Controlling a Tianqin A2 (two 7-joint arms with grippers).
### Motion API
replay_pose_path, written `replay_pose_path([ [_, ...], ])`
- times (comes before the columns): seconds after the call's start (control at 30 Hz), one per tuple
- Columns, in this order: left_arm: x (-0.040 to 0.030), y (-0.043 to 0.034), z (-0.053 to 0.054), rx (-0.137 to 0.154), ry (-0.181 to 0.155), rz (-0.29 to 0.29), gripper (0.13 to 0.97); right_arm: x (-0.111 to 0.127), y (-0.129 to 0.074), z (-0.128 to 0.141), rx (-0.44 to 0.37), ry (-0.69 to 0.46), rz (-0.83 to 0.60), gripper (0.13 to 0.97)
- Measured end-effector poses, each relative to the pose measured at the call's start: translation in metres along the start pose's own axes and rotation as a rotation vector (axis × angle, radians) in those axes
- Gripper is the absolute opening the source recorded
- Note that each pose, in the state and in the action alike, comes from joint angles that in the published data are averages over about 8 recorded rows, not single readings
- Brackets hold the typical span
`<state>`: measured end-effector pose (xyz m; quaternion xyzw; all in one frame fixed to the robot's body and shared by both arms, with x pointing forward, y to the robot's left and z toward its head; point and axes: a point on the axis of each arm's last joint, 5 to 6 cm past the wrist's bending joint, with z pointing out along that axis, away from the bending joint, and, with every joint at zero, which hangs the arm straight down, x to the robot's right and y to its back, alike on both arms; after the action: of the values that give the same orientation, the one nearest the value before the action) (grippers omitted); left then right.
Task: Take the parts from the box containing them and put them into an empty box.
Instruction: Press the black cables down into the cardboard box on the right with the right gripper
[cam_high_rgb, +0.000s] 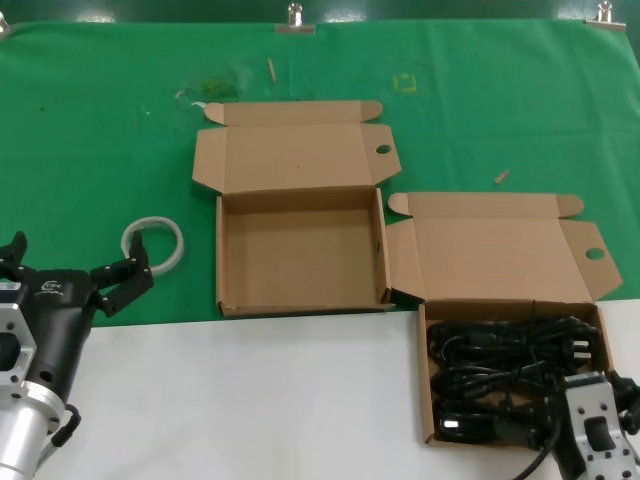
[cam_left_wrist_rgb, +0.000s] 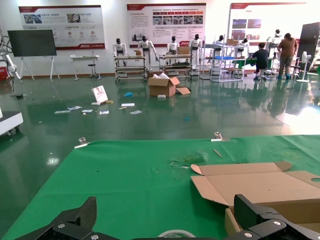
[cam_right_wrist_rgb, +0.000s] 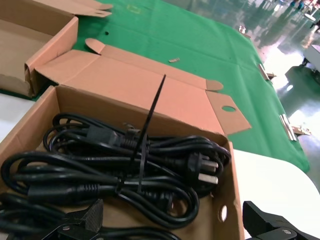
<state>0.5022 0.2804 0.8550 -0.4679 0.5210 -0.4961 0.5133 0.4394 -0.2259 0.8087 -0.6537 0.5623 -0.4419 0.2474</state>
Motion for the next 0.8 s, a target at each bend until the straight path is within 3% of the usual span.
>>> replay_pose_path([
  [0.47,0.0000,0.0000,0.000,0.000,0.000,0.000,0.966,-0.005,-0.004,0.020,0.025,-0.022,-0.011,0.960],
  [0.8,0.0000,0.0000,0.000,0.000,0.000,0.000,0.966,-0.006,0.000,0.023,0.022,-0.026,0.005,0.884],
])
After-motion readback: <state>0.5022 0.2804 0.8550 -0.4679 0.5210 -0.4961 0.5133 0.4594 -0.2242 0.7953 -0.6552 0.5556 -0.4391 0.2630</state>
